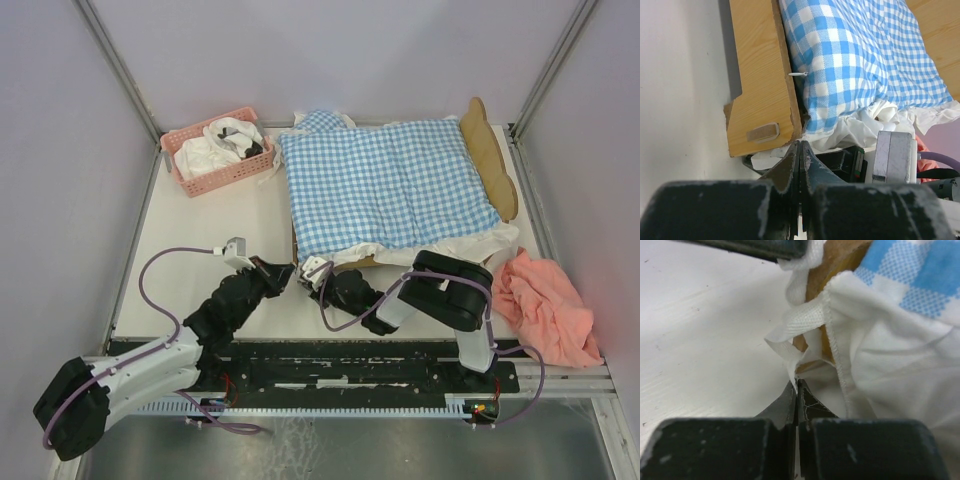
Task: Set up the pet bed
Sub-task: Tie the ropes to the bed frame.
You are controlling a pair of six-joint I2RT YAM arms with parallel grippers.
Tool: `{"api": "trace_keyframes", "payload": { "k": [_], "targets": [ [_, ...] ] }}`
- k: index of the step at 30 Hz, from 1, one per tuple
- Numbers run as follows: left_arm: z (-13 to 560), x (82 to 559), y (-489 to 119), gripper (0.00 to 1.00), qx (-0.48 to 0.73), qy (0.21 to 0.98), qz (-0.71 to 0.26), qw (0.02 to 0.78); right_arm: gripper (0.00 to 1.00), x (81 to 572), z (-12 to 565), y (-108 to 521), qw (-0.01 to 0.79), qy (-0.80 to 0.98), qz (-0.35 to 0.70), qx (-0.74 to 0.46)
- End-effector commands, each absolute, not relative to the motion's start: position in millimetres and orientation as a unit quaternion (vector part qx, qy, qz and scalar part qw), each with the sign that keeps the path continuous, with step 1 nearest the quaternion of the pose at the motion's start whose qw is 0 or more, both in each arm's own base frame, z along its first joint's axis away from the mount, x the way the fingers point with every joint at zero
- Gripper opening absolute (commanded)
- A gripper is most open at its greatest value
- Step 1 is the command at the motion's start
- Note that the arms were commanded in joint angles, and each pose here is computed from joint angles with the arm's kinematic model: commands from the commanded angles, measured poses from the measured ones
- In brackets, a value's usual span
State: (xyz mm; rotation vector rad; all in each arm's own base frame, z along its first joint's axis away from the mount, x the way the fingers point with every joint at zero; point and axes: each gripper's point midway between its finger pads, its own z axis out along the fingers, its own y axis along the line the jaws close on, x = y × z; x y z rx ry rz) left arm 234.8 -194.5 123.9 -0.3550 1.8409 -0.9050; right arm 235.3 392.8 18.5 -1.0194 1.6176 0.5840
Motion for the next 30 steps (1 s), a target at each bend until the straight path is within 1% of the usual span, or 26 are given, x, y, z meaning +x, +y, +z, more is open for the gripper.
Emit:
{"api": "trace_keyframes", "payload": {
  "k": [1, 10, 12, 25, 30],
  "targets": [
    [156.3, 242.9, -196.9, 0.03, -0.139, 0.738, -0.387, 0.535, 0.02, 249.2, 34.6, 393.0, 0.579, 0.678, 0.244, -0.382],
    [195.8, 251.4, -195.3, 0.03, -0.122, 0.718, -0.378, 0.571, 0.02, 258.3, 33.5, 381.5, 0.588, 0.697, 0.229, -0.341],
    [202.8, 253.2, -194.0, 0.03, -0.121, 0.716, -0.372, 0.578, 0.02, 258.7, 34.3, 383.8, 0.587, 0.696, 0.239, -0.337],
    [223.9, 265.8, -173.9, 0.03, -0.12, 0.713, -0.304, 0.62, 0.02, 263.8, 22.7, 378.6, 0.578, 0.728, 0.25, -0.272],
    [234.2, 264.6, -164.2, 0.03, -0.13, 0.702, -0.296, 0.634, 0.02, 259.7, 21.1, 380.1, 0.569, 0.733, 0.268, -0.259]
  ]
}}
